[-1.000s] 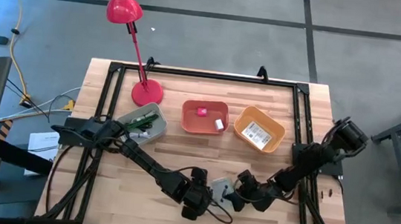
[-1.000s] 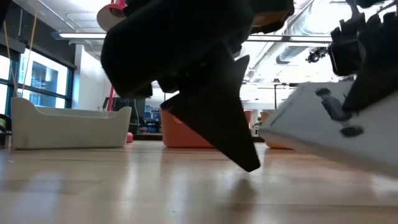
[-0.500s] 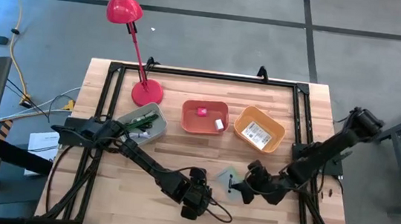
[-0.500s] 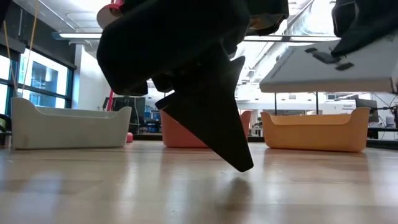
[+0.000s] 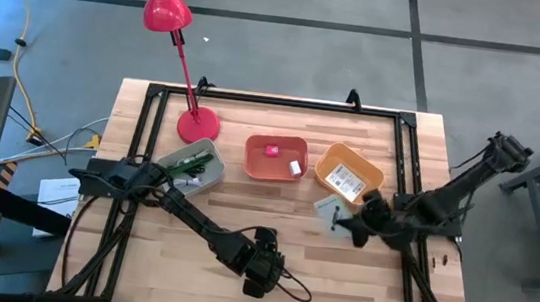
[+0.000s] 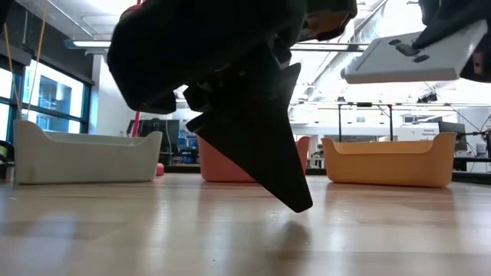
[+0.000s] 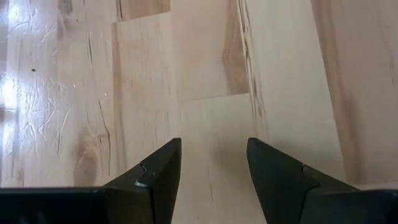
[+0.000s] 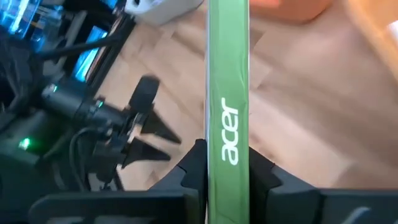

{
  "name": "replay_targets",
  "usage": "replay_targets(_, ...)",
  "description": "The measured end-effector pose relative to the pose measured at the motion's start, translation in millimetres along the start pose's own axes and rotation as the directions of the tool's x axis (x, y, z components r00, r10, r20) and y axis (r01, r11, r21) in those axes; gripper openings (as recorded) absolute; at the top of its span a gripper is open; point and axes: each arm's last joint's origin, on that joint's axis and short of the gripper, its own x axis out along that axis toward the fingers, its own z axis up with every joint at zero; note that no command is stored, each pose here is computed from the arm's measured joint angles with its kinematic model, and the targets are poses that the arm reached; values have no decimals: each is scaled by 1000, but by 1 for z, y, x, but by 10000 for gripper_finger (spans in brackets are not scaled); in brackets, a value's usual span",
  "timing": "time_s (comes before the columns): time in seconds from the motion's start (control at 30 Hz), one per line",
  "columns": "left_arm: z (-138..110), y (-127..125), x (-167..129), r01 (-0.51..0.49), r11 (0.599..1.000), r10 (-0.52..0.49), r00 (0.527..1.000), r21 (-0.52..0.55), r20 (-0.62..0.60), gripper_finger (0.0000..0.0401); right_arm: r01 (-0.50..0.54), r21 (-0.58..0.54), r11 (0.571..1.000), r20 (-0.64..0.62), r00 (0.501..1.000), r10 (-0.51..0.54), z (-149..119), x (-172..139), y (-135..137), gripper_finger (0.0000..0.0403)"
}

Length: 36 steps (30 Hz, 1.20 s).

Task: Pick and place items into bin
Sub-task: Put the white box on top of the other white box in the yellow bin

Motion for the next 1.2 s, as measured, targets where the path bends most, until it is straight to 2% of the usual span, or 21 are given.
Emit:
replay_targets(0.17, 0, 0, 0, 1, 1000, -1, 1000, -15, 1, 172, 68, 17, 998, 44, 997, -68, 25, -21, -20, 63)
replay_targets(0.37, 1, 0, 0, 4, 999, -4, 1000, -32, 10, 172, 187, 30, 982, 96, 977, -190, 46, -40, -47, 45)
replay_targets(0.6, 3, 0, 0, 9, 998, -7, 1000, -64, 29, 172, 302, 54, 952, 143, 941, -307, 62, -55, -72, 57)
replay_targets(0.9, 18, -3, -2, 39, 997, -26, 984, -74, 176, 172, 356, 15, 934, 155, 922, -354, 74, -55, -80, 45)
replay_targets(1.07, 22, -4, -3, 45, 995, -26, 976, -84, 216, 172, 373, 2, 928, 149, 917, -369, 79, -51, -82, 60)
replay_targets(1.2, 23, -4, -3, 51, 995, -29, 973, -91, 229, 172, 396, -32, 918, 135, 911, -389, 85, -44, -82, 54)
